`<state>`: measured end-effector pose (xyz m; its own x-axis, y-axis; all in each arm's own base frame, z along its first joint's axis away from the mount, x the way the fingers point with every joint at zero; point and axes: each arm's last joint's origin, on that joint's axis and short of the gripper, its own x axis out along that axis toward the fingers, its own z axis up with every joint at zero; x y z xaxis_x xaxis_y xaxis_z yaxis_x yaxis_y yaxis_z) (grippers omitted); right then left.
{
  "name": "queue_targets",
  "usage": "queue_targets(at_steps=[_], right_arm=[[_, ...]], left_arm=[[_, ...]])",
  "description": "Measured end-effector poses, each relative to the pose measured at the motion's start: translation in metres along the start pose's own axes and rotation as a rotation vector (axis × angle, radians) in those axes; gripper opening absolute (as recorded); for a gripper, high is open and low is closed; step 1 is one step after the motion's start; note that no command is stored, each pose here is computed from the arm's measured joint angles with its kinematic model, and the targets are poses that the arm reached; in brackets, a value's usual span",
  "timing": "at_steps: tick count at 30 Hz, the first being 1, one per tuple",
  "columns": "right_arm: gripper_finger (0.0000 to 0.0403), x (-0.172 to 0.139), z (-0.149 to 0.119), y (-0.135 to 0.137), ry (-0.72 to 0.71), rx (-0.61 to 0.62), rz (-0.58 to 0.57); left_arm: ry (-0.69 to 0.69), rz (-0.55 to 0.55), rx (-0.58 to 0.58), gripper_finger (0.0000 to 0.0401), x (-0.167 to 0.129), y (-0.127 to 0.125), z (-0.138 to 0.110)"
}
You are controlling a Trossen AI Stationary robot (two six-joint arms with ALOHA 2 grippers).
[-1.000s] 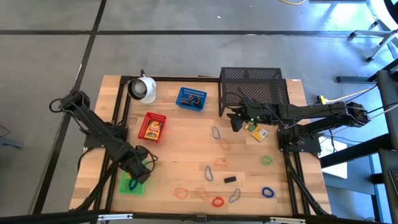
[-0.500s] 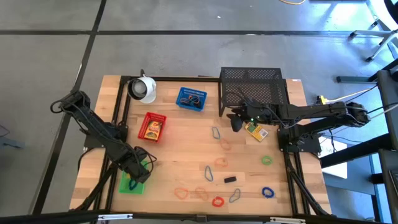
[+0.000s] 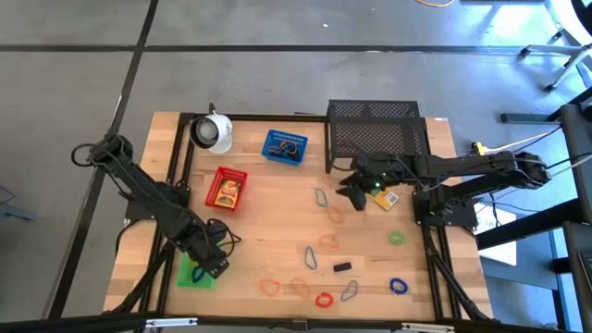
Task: Pick & Place Office Desk Supplies
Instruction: Put the orange rubber band into the blue bin
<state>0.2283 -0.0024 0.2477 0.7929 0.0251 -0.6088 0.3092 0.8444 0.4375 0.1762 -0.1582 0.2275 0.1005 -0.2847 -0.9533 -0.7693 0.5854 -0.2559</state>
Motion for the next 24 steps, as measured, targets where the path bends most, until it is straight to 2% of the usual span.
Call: queue_targets(at_steps=[6,12,15,20,24], right_arm=[[0.0194,0.0,-0.006,0.009,0.062,-0.25,0.125],[0.0194,0.014,-0.018,0.017,0.136,-0.301,0.136],[0.0194,0.029,-0.027,0.019,0.182,-0.331,0.084],[0.0194,0.054,-0.038,0.011,0.22,-0.383,-0.092],[0.0194,0.071,-0.049,0.007,0.309,-0.38,-0.09]], left_arm=[[-0.043,-0.092,0.08,0.008,-0.022,-0.017,0.008],[-0.276,-0.13,0.202,0.008,-0.035,-0.026,0.023],[-0.385,-0.121,0.228,0.0083,-0.037,-0.027,0.029],[-0.483,-0.128,0.162,0.0083,-0.039,-0.027,0.038],[-0.516,-0.148,0.143,0.0082,-0.04,-0.029,0.04]])
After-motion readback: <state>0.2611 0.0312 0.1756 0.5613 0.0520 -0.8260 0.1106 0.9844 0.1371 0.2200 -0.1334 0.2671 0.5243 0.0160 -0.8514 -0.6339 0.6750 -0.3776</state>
